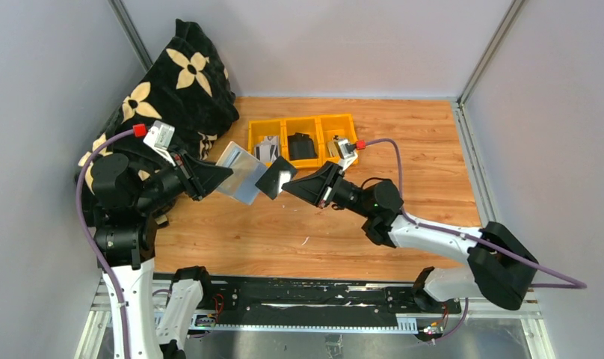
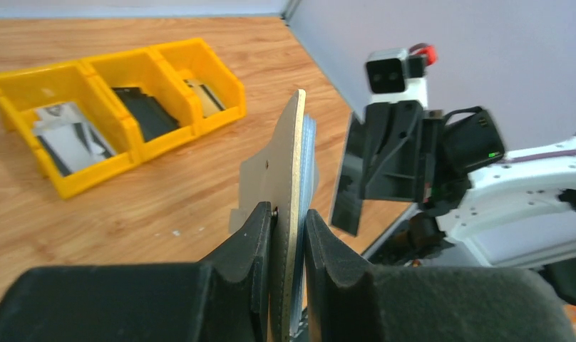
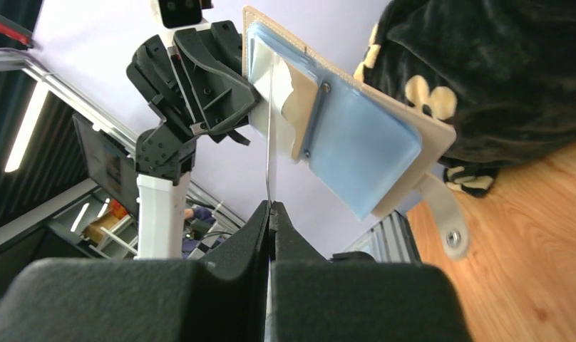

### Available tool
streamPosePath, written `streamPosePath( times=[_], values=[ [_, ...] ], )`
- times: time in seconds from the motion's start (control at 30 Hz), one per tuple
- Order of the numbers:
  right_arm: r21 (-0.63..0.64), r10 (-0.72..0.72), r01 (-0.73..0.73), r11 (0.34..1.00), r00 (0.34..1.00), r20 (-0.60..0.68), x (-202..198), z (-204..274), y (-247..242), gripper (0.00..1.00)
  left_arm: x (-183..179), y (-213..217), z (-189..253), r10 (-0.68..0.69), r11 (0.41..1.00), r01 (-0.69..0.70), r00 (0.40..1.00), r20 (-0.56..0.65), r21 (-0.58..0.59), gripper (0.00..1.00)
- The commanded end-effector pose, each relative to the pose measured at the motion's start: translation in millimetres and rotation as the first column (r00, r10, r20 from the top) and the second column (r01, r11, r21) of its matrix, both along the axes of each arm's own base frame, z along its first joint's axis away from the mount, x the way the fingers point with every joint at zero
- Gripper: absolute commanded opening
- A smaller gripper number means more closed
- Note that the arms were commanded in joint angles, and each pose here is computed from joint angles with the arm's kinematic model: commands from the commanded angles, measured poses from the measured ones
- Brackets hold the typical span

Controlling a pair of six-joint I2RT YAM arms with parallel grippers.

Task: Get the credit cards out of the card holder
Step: Remove the credit card from the card holder, then place the credit card in the storage box.

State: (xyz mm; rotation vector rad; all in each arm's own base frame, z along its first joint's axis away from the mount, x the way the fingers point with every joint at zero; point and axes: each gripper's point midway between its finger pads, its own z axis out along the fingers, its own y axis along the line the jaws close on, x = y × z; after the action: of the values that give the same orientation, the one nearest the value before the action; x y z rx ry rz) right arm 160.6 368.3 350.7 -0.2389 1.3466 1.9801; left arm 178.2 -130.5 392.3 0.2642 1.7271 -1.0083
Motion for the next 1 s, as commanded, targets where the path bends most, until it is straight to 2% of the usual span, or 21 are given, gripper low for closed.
streamPosePath(
  times=[0.0,0.13,0.2,0.33,0.5,0.7,0.97],
  values=[
    [-0.096,-0.029,0.03,0.995,0.999,0.019,10,-12,-17,0.0,12,16,-6,0.091,0.989,-0.096,0.995,0.05,0.117,0.0],
    [-0.201,-0.079,0.074,0.977,0.997,-0.017,41,-26,-35,0.0,17,23,-9,0.127,0.981,-0.134,0.99,0.06,0.141,0.0],
    [-0.296,-0.123,0.108,0.949,0.992,-0.031,64,-39,-45,0.0,15,20,-11,0.105,0.984,-0.111,0.993,0.053,0.138,0.0],
    [-0.513,-0.204,0.168,0.842,0.979,-0.014,113,-74,-61,0.0,8,10,-15,0.027,0.993,-0.03,0.999,0.026,0.114,0.0],
    [-0.692,-0.24,0.187,0.698,0.971,0.019,177,-101,-69,0.0,3,2,-13,-0.034,0.996,0.034,0.999,0.0,0.082,0.0],
    [-0.815,-0.255,0.134,0.564,0.967,-0.017,231,-153,-65,0.0,-3,-4,-4,-0.069,0.997,0.069,0.998,0.012,0.046,0.0],
    [-0.866,-0.261,0.114,0.486,0.965,-0.019,283,-193,-50,0.0,-7,-9,-6,-0.121,0.992,0.121,0.993,-0.004,0.021,0.0]
  ],
)
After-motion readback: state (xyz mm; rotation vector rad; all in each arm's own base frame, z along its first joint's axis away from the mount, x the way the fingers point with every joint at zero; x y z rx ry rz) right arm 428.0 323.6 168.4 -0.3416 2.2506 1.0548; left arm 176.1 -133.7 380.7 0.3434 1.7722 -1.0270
